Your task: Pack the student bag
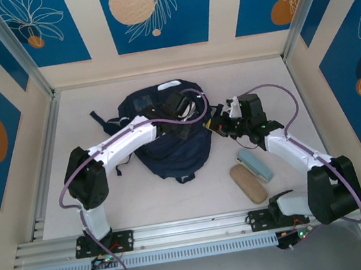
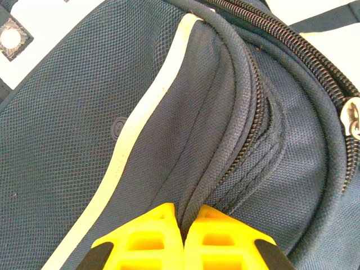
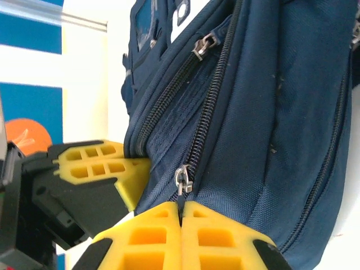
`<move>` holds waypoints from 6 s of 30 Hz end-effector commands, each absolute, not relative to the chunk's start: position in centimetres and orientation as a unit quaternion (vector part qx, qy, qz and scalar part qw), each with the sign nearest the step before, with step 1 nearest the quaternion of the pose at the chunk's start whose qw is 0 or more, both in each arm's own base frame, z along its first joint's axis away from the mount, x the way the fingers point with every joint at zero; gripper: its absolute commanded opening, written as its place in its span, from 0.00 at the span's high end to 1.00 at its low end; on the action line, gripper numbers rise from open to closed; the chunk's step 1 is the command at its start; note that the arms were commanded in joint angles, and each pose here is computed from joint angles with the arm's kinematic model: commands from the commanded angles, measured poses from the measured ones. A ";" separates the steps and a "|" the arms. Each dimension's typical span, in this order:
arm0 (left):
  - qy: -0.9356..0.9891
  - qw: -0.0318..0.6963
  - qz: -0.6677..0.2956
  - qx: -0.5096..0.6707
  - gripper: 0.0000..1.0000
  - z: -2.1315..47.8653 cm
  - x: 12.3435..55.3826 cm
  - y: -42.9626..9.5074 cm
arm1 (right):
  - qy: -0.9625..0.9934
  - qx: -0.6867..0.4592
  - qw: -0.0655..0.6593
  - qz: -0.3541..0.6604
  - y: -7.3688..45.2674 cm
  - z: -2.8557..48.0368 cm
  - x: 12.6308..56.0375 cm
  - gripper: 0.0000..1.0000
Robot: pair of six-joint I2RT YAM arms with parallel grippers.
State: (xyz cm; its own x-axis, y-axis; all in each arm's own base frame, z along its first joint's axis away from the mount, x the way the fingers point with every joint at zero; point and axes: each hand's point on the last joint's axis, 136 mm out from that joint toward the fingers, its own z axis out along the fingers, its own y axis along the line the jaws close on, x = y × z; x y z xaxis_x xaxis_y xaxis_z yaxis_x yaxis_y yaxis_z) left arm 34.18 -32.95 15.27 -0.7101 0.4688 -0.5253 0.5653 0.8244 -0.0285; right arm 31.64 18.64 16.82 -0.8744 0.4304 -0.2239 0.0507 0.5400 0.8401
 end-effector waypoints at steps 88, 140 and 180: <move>0.874 0.398 -0.116 0.252 1.00 22.4 36.3 -30.5 | 0.873 -0.259 0.253 0.327 24.5 17.1 28.8 0.94; 0.844 0.405 -0.231 0.267 0.84 22.7 33.0 -30.6 | 0.841 0.120 0.015 0.528 28.3 19.5 35.1 0.26; 0.910 0.283 -0.302 0.034 0.71 15.8 28.3 -27.9 | 0.818 0.109 -0.017 0.565 35.6 19.6 36.6 0.74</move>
State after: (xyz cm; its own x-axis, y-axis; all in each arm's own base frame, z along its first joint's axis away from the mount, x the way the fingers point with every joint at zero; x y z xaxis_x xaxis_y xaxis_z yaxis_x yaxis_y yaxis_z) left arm 28.10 -26.41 14.96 -0.8399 -0.1327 -0.5263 0.1826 0.8441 -0.5041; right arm 36.66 34.39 16.55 -0.9567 0.2084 0.2031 0.2718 0.3906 0.8795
